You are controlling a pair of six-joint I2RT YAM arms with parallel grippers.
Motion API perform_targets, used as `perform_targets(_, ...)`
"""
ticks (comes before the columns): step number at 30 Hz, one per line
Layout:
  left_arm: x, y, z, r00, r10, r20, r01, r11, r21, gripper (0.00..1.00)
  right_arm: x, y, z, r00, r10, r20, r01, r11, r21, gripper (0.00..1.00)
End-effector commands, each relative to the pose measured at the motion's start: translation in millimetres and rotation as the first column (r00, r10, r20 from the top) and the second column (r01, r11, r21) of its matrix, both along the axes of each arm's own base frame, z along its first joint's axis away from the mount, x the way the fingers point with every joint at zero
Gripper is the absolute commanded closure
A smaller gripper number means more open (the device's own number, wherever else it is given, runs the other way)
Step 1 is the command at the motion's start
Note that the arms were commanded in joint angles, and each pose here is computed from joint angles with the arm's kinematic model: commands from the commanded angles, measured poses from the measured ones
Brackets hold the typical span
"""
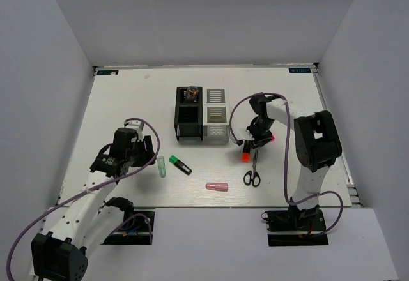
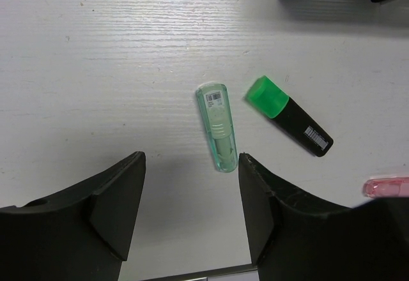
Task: Sort the stationery into containers
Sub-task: Pick up the pen from the center of the board, then place the pen in the storage box.
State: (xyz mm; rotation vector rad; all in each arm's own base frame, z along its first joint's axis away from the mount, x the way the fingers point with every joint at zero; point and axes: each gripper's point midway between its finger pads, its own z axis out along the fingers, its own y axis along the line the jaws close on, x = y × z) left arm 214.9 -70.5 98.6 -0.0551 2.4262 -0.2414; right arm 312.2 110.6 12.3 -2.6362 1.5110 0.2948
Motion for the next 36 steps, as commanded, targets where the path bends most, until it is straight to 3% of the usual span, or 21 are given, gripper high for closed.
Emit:
perform_targets(1, -0.3, 2.2, 0.5, 1.000, 0.014, 0.020, -0.014, 1.000, -0.005, 0.29, -23.4, -13.1, -28.7, 0.981, -0.162, -0.102, 0.156, 0.986, -0.060, 1.00)
perform_targets(4, 0.3, 1.0, 0.9, 1.000, 0.010, 0.022, -0.010, 1.000, -0.011, 0.29, -19.0, 13.9, 16.7, 0.925, -0.349, -0.153, 0.358, 0.933, 0.038, 1.00)
perform_targets(5, 0.7, -0.3, 1.3, 1.000, 0.006, 0.025, -0.006, 1.000, -0.016, 0.29, 4.5, 27.8, 45.1, 0.898, -0.421, -0.127, 0.433, 0.896, 0.100, 1.00)
perform_targets(6, 0.2, -1.5, 0.8, 1.000, 0.001, 0.019, -0.001, 1.000, -0.020, 0.29, -10.5, 28.4, 57.9, 0.855, -0.480, -0.198, 0.501, 0.863, 0.066, 1.00)
perform_targets(8, 0.8, -3.7, 1.5, 1.000, -0.006, 0.027, 0.007, 1.000, -0.030, 0.29, 0.2, 54.6, 102.6, 0.786, -0.566, -0.249, 0.612, 0.770, 0.180, 1.00)
perform_targets(11, 0.8, -6.5, 0.2, 0.999, -0.021, 0.025, 0.022, 0.999, -0.040, 0.29, 9.7, 80.0, 154.3, 0.768, -0.582, -0.267, 0.640, 0.682, 0.355, 1.00)
perform_targets(12, 0.1, -6.6, -0.9, 1.000, -0.022, 0.020, 0.022, 0.999, -0.040, 0.29, 23.8, 94.4, 176.5, 0.725, -0.626, -0.287, 0.681, 0.588, 0.437, 1.00)
perform_targets(14, 0.4, -8.3, -2.2, 0.999, -0.029, 0.017, 0.030, 0.999, -0.045, 0.29, 41.3, 110.8, 219.3, 0.710, -0.633, -0.307, 0.678, 0.496, 0.543, 1.00)
perform_targets(16, 1.0, -8.8, -3.7, 0.999, -0.032, 0.010, 0.032, 0.999, -0.042, 0.29, 55.9, 125.7, 244.3, 0.685, -0.637, -0.354, 0.700, 0.439, 0.564, 1.00)
perform_targets(18, 0.0, -7.4, -6.5, 0.999, -0.032, 0.002, 0.032, 0.999, -0.034, 0.29, 61.1, 132.0, 259.3, 0.672, -0.633, -0.386, 0.721, 0.436, 0.539, 1.00)
perform_targets(23, 2.6, -8.8, -6.8, 0.999, -0.036, 0.003, 0.037, 0.999, -0.040, 0.29, 86.7, 167.7, 279.8, 0.731, -0.504, -0.459, 0.661, 0.360, 0.658, 1.00)
perform_targets(24, 2.5, -8.2, -7.2, 0.999, -0.032, 0.000, 0.032, 0.998, -0.045, 0.29, 108.5, 184.0, 289.7, 0.775, -0.457, -0.437, 0.593, 0.287, 0.752, 1.00)
perform_targets(25, 3.0, -8.2, -8.1, 1.000, -0.031, -0.003, 0.031, 0.998, -0.046, 0.29, 105.6, 190.3, 292.7, 0.800, -0.400, -0.447, 0.570, 0.271, 0.776, 1.00)
perform_targets(29, 0.1, -7.1, -11.9, 0.999, -0.038, -0.006, 0.038, 0.999, -0.039, 0.29, 121.3, 212.8, 268.9, 0.855, -0.276, -0.440, 0.508, 0.273, 0.817, 1.00)
perform_targets(36, 1.6, -8.8, -17.0, 0.999, -0.051, -0.016, 0.050, 0.998, -0.037, 0.29, 161.4, 214.7, 246.5, 0.840, -0.291, -0.459, 0.521, 0.191, 0.832, 1.00)
